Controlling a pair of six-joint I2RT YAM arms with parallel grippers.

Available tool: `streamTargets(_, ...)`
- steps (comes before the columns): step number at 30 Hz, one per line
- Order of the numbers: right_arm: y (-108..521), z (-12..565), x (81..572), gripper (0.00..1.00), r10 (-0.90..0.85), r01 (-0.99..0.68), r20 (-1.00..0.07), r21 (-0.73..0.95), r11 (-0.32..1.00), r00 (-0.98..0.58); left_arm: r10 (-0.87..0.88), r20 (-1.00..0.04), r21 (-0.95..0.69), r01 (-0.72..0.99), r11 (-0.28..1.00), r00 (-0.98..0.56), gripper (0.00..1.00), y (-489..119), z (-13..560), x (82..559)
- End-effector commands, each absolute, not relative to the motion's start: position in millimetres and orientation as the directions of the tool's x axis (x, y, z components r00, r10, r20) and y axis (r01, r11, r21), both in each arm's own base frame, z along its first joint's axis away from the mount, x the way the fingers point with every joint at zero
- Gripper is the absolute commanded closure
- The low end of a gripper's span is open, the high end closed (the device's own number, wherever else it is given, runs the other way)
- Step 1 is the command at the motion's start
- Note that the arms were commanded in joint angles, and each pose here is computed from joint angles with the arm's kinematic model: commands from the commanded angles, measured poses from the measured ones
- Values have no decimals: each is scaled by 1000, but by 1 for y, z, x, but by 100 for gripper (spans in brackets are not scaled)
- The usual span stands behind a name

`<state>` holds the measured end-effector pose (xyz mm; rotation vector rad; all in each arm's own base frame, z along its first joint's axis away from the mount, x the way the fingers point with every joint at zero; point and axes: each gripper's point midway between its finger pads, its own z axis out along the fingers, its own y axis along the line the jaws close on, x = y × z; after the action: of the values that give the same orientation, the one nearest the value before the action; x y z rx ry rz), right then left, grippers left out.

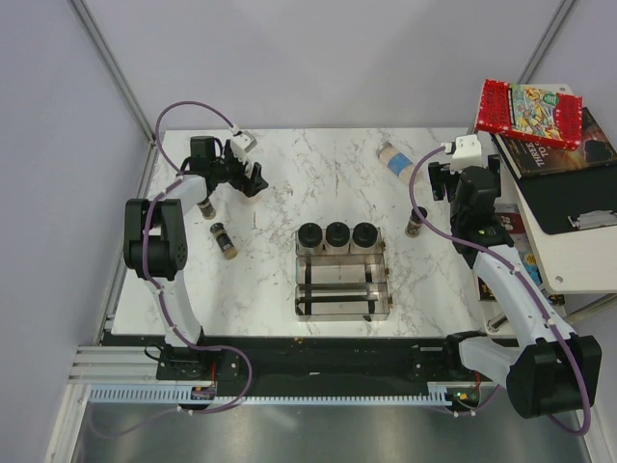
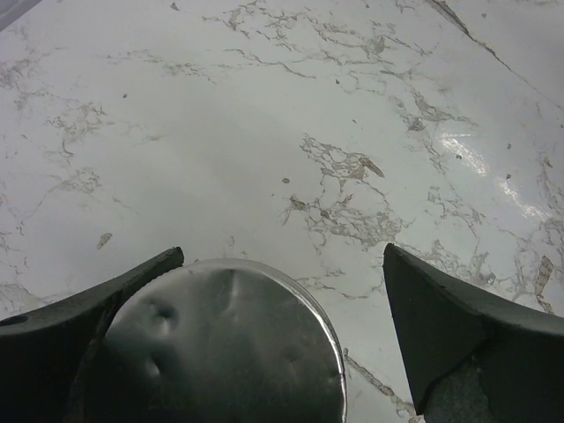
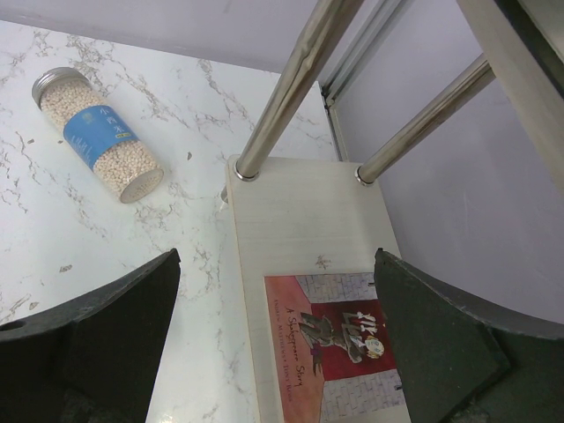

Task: Organize the condiment bottles
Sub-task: Place the bottle at the center of the board, then pick up the bottle from the center of the board.

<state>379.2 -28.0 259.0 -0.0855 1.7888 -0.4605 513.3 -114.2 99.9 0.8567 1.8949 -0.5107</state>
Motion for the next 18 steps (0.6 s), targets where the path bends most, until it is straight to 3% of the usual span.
streamTargets(1, -28, 270, 381, 2, -282, 196, -929, -330, 923, -240, 379, -891, 64, 756, 651, -251, 1, -110, 113, 520)
streamTargets(12, -27, 272, 381, 2, -282, 191, -930, -329, 925, -237, 467, -851, 97, 803, 588, -239, 7, -106, 129, 513)
streamTargets(18, -28, 274, 379, 2, -279, 193, -932, -325, 926, -231, 497, -829, 88, 818, 569, -256, 28, -103, 126, 506)
